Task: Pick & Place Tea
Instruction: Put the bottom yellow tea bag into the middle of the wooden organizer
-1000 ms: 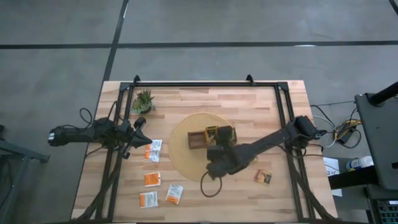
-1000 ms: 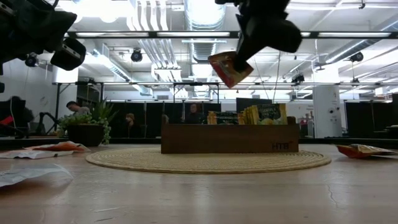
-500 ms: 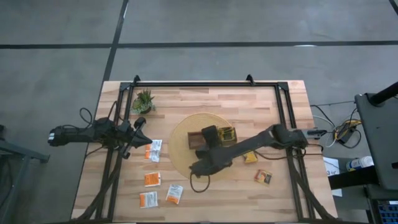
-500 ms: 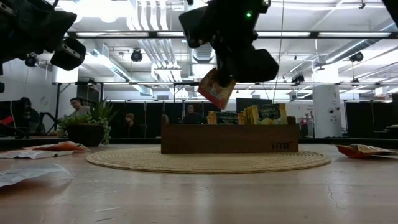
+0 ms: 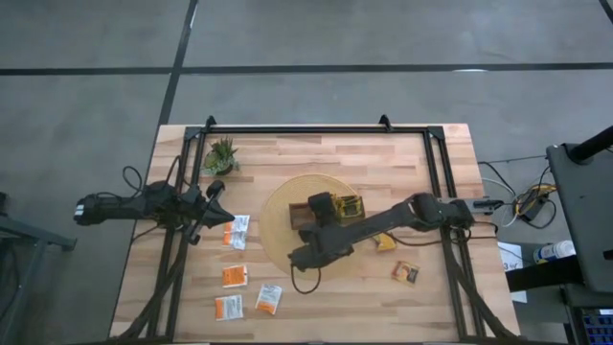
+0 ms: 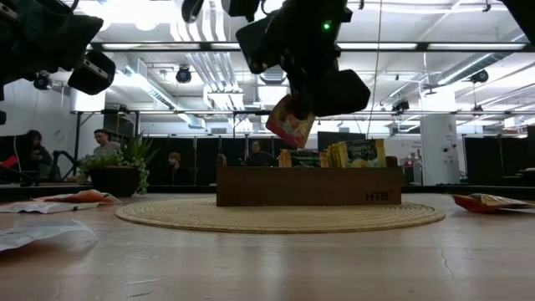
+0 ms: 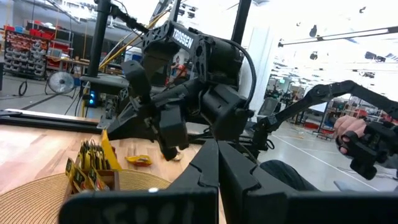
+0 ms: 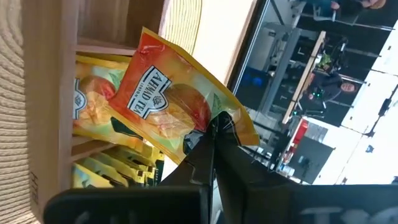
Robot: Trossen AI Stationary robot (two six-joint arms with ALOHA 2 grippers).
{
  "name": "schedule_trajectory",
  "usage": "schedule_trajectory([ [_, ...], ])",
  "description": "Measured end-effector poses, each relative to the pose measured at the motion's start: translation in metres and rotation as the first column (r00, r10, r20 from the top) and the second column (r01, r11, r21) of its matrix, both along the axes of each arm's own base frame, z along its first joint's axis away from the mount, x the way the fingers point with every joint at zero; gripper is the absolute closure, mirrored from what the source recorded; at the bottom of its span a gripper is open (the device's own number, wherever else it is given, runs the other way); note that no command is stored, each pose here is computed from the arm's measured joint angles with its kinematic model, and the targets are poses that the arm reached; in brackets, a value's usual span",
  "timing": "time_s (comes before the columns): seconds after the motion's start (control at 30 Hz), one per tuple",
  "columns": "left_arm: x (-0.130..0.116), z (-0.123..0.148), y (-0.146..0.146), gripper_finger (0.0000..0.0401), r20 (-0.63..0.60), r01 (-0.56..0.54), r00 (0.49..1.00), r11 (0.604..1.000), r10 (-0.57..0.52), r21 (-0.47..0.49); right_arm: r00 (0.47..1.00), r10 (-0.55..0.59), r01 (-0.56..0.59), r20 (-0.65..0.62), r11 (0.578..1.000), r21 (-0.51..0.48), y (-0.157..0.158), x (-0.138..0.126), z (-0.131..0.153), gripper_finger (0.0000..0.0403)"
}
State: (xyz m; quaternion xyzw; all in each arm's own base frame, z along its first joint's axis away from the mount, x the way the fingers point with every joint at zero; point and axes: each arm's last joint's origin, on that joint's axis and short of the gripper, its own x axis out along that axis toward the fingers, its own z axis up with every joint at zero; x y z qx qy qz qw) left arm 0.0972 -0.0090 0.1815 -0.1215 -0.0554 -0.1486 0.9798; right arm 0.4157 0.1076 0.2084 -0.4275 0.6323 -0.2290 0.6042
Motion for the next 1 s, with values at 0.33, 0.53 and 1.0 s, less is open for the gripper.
schedule_trajectory([
  [0.33,0.000,0.000,0.000,0.0401,0.000,0.000,1.000,1.000,0.000,0.000,0.994,-0.025,0.027,-0.109,1.000,0.013,-0.007,-0.009,-0.023,0.0394],
  [0.53,0.000,0.000,0.000,0.0401,0.000,0.000,1.000,1.000,0.000,0.000,0.988,-0.063,0.063,-0.141,0.998,-0.005,-0.015,-0.015,-0.037,0.0394],
  [1.0,0.000,0.000,0.000,0.0401,0.001,0.000,1.000,1.000,0.000,0.000,0.987,-0.078,0.077,-0.144,0.997,-0.011,-0.018,-0.018,-0.044,0.0394],
])
